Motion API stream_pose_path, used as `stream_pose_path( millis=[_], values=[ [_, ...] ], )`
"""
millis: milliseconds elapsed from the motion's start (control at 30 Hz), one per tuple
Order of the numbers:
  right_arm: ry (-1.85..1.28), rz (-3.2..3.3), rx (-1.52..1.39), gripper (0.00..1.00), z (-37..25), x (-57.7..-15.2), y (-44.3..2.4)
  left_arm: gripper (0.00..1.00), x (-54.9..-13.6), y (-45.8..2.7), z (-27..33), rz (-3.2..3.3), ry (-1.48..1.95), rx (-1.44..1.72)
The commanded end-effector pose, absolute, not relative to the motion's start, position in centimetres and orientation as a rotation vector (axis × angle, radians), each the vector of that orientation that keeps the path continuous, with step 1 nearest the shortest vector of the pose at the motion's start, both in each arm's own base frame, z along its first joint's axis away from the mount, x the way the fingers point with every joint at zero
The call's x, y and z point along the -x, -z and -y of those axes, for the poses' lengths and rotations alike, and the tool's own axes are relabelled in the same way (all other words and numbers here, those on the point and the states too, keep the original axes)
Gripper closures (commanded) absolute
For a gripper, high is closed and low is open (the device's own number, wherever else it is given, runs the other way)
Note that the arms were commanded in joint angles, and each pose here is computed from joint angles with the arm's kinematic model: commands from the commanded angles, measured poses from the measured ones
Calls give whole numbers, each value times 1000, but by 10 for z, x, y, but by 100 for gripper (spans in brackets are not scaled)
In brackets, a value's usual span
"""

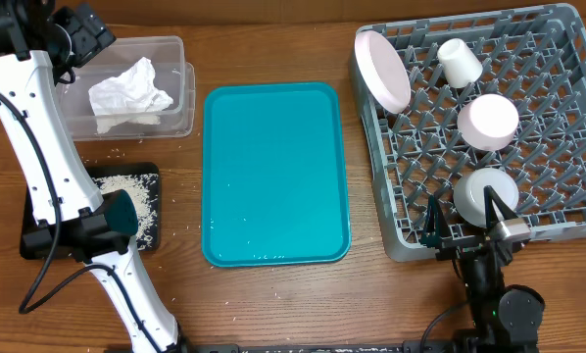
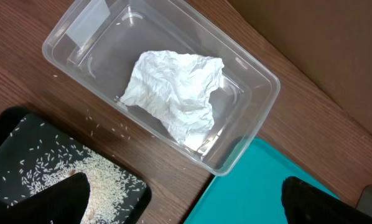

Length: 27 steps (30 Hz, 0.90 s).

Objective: Sort waste into correct bins and load items into the dishwasher

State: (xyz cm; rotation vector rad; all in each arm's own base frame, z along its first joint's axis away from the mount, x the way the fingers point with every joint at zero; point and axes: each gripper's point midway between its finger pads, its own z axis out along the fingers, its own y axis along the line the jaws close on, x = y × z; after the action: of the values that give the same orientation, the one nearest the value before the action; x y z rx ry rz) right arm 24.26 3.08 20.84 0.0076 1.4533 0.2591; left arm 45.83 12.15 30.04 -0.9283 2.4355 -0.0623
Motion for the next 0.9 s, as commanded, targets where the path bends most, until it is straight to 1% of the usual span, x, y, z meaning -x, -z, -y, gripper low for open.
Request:
stream_pose_path(
  millis=[0,100,867],
  values=[
    [-199,-1533,-72,0,-18,-246,-185,0,-455,-311,-120,-2417,67,904],
    [-194,-1600,-73,0,-18,-246,-169,0,-456,-311,-120,-2416,67,904],
    [-192,-1598,-72,0,-18,-246,-169,0,-455,-311,-120,-2417,67,904]
  ],
)
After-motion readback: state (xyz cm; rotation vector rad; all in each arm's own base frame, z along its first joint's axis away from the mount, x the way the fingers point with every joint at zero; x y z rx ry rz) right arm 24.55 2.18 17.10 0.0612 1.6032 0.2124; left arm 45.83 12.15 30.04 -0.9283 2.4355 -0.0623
